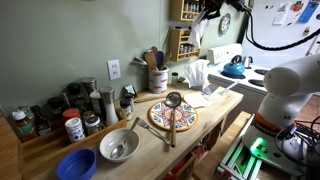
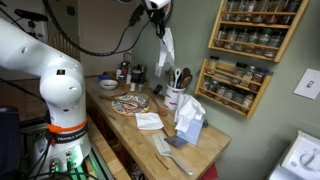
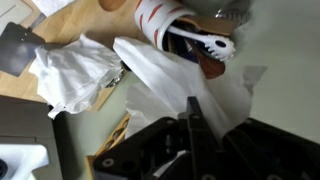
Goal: Remove two pieces of napkins from the box and put them on the orange plate
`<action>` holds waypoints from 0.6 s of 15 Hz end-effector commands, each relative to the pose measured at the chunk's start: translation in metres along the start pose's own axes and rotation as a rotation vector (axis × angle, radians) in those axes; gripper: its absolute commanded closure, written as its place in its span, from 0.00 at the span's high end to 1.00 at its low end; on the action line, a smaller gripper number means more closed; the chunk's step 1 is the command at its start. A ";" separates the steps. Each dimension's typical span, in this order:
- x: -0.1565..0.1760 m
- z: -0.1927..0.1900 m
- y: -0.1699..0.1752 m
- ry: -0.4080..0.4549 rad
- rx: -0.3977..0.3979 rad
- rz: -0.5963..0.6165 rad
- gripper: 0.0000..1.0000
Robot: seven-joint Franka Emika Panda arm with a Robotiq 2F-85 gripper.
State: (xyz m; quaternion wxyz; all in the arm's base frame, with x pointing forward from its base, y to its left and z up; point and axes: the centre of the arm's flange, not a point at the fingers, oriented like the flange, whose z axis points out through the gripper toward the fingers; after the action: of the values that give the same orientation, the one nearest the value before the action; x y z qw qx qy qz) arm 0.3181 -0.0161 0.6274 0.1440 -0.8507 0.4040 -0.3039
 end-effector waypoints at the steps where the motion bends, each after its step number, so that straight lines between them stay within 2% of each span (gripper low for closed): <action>1: -0.014 0.039 -0.002 -0.181 0.033 -0.056 0.00; 7: -0.026 0.113 0.009 -0.466 0.102 -0.054 0.00; 8: -0.029 0.090 0.004 -0.367 0.084 -0.058 0.00; 9: -0.028 0.097 0.006 -0.383 0.082 -0.057 0.01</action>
State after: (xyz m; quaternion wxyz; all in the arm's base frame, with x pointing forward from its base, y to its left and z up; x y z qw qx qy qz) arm 0.3625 0.0018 0.5372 0.2439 -0.8975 0.3326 -0.1563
